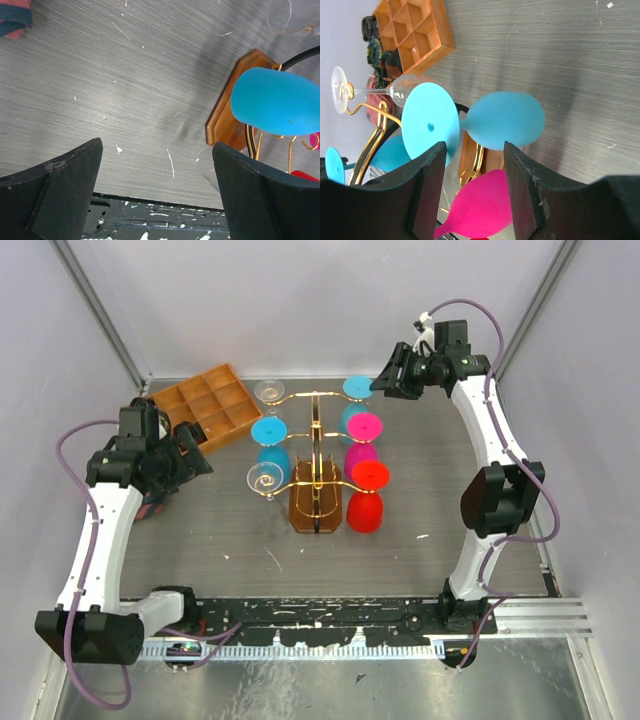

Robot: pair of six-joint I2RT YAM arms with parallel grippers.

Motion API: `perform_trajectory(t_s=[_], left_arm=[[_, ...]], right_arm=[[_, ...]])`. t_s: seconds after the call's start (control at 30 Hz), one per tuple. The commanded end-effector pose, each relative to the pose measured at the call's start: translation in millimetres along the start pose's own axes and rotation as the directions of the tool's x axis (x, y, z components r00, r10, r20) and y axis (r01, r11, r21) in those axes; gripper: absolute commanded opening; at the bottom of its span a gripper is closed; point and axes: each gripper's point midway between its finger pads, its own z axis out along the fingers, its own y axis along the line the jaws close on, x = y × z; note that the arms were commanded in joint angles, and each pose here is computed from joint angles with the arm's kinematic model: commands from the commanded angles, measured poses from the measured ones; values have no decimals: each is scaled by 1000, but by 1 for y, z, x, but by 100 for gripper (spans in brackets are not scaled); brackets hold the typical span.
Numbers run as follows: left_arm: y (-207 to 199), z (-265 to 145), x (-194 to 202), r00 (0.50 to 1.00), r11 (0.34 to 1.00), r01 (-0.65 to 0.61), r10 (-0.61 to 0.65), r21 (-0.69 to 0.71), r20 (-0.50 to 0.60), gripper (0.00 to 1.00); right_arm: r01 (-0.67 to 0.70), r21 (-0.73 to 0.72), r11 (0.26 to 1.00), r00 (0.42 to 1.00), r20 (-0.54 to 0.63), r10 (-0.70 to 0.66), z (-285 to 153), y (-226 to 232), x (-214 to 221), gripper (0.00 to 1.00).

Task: Take the wine glass off the wine glass rack

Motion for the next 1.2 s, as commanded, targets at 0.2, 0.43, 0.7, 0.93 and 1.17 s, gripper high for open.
perform_trajectory(t_s=[0.2, 0.43, 0.7, 0.93, 1.17], left_arm=[[5, 7, 8, 997, 998, -58, 58, -8, -51, 98], [5, 5, 6, 996, 997, -72, 71, -13, -49, 98], [8, 0, 5, 995, 995, -93, 92, -23, -44, 98], [11, -2, 9, 994, 995, -97, 96, -28, -50, 98], [12, -4, 11, 993, 994, -107, 106, -29, -53, 98]], right_arm=[[57, -180, 982, 997, 57, -47, -1, 41, -24, 50], [48, -229, 972, 999, 3, -49, 9, 46, -16, 44], [56, -275, 960, 998, 0, -59, 5, 56, -16, 14], [61, -290, 955, 998, 39, -52, -10, 66, -20, 1], [25, -320, 947, 999, 46, -11, -29, 66, -24, 1]])
